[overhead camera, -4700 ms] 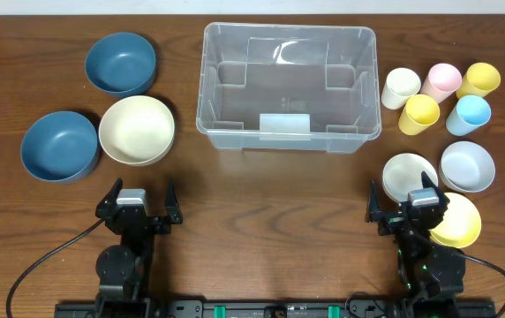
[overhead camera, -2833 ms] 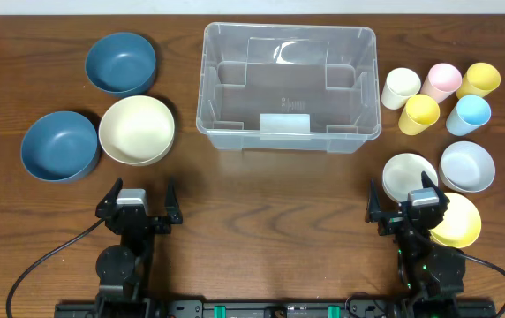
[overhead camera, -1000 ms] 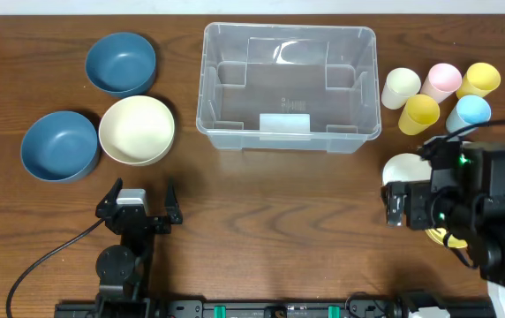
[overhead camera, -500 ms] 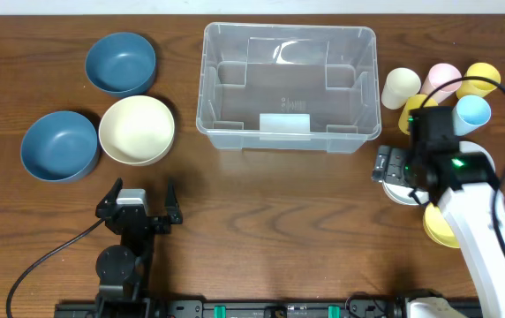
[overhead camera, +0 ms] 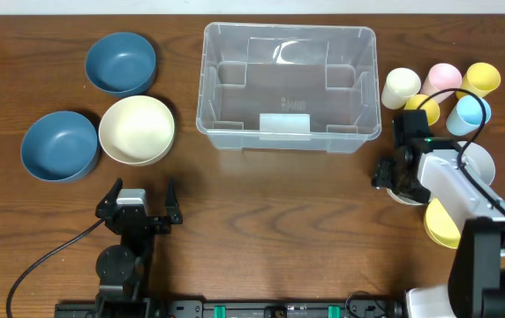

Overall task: Pack container
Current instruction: 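Reach the right gripper to the white bowl and grasp its rim, then lift the white bowl and lower it into the bin's right side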

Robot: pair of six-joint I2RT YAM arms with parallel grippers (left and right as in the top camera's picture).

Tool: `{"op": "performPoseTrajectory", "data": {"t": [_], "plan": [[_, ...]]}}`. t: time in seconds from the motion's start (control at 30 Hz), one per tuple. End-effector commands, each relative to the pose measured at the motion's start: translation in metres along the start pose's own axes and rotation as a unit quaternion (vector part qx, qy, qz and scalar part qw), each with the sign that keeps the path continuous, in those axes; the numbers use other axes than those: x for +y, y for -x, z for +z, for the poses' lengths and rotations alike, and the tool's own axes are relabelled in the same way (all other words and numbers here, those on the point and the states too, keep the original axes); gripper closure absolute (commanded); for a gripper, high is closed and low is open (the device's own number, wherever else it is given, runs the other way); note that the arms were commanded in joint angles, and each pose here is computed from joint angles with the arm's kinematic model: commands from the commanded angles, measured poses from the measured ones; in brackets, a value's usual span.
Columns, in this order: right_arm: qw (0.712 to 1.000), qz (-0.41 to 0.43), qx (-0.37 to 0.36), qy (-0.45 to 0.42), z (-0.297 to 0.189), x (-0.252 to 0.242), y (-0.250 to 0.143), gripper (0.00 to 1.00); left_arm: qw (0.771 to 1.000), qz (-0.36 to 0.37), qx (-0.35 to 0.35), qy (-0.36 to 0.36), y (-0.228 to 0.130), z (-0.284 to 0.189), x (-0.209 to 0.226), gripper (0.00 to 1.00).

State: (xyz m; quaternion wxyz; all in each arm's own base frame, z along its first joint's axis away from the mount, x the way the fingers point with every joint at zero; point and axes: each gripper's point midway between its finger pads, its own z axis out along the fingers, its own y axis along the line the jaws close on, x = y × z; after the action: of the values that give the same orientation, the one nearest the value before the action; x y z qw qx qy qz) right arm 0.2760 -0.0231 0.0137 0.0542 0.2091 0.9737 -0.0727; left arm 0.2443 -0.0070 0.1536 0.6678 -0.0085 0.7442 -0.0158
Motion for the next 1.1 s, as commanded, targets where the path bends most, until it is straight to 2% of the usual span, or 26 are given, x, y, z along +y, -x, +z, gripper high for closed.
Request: {"op": "performPoseTrajectory", "data": {"t": [0.0,0.33,0.43,0.5,0.63,1.07], "plan": [[1.0,0.011,0.006,-0.004,0.004,-0.003,-0.002,0.38,1.0,0.006,0.025,0.008,-0.018,0.001,0.003,0.02],[0.999,-0.012,0.031,0.022,0.004,0.006,-0.013,0.69,1.0,0.006,0.025,0.008,-0.018,0.001,0.003,0.02],[0.999,-0.014,0.042,0.018,0.003,0.003,-0.018,0.85,1.0,0.006,0.025,0.008,-0.018,0.001,0.003,0.02],[0.999,-0.014,0.044,0.016,0.003,0.002,-0.019,0.91,1.0,0.006,0.025,0.008,-0.018,0.001,0.003,0.02],[0.999,-0.015,0.049,0.015,0.001,0.001,-0.022,0.98,1.0,0.006,0.025,0.008,-0.018,0.001,0.003,0.02],[0.999,-0.028,0.041,0.013,-0.004,-0.001,-0.02,0.99,1.0,0.006,0.025,0.008,-0.018,0.001,0.003,0.02]]}}
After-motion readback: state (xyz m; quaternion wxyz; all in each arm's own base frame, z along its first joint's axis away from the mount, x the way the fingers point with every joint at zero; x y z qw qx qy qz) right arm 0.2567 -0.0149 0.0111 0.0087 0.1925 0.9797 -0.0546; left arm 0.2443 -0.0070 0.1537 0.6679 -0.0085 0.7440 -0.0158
